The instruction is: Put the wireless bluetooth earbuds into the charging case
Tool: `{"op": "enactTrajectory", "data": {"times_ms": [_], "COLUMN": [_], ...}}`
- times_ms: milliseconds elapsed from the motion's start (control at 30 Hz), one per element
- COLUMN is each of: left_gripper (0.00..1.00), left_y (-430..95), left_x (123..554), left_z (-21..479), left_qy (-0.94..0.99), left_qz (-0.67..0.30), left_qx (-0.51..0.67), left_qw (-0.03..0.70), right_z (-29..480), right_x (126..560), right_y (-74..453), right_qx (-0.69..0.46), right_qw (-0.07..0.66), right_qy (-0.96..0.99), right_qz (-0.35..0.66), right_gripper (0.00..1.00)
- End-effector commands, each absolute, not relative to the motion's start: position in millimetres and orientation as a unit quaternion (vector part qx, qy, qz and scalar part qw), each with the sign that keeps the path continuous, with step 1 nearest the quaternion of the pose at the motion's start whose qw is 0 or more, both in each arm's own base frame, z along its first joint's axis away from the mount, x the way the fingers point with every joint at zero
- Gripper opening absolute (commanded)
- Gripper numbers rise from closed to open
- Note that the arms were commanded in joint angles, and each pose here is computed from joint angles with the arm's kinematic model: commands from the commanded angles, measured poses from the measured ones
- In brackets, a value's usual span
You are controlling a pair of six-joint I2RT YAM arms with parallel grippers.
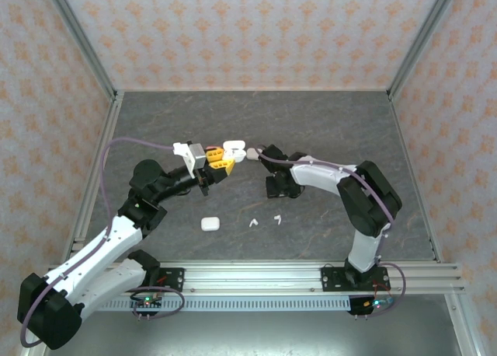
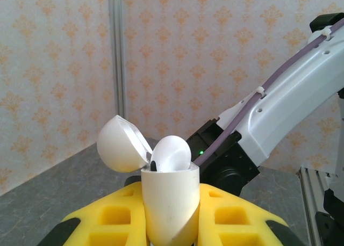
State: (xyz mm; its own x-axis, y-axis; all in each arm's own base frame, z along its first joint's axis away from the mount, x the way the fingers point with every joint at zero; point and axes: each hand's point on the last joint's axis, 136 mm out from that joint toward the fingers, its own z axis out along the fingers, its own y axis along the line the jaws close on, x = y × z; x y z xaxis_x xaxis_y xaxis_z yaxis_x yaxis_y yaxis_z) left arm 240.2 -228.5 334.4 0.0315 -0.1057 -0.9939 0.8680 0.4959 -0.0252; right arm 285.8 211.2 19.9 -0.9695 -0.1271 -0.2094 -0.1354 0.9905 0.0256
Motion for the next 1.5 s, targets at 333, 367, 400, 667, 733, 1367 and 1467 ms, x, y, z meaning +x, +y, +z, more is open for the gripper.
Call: {"op": "enactTrajectory", "data": {"times_ms": [333,367,400,667,733,1367,1467], "left_gripper": [0.00,0.00,0.00,0.00,0.00,0.00,0.00], "left_y": [-226.6,-226.3,-226.2,-225.0,-224.9,-225.5,-225.3], "left_x": [240.6,240.3,240.0,240.2,240.5,241.0,241.0], "left_z": [342.2,342.0,342.5,343.1,342.3,340.9,340.8], "left_qy": [0.573,0.574,0.574,0.574,0.575,0.577,0.577], "left_qz": [-0.368,-0.368,-0.368,-0.365,-0.364,-0.363,-0.364], "left_qx": [0.328,0.328,0.328,0.327,0.327,0.328,0.327], "left_qw": [0.654,0.654,0.654,0.656,0.656,0.654,0.654], "right_z": [52.3,51.7,50.2,38.9,33.5,15.0,15.9], "right_x": [292.5,295.2,297.8,310.0,309.1,311.0,311.3], "right_y": [216.1,217.4,218.0,224.8,224.3,229.1,230.2], "right_qx": [-0.109,-0.114,-0.117,-0.136,-0.137,-0.154,-0.154], "right_qw": [0.112,0.110,0.107,0.091,0.083,0.066,0.067], "right_qy": [0.987,0.987,0.987,0.986,0.986,0.985,0.985], "right_qz": [0.039,0.042,0.042,0.043,0.043,0.043,0.046], "right_gripper": [0.51,0.51,0.51,0.49,0.48,0.34,0.29]}}
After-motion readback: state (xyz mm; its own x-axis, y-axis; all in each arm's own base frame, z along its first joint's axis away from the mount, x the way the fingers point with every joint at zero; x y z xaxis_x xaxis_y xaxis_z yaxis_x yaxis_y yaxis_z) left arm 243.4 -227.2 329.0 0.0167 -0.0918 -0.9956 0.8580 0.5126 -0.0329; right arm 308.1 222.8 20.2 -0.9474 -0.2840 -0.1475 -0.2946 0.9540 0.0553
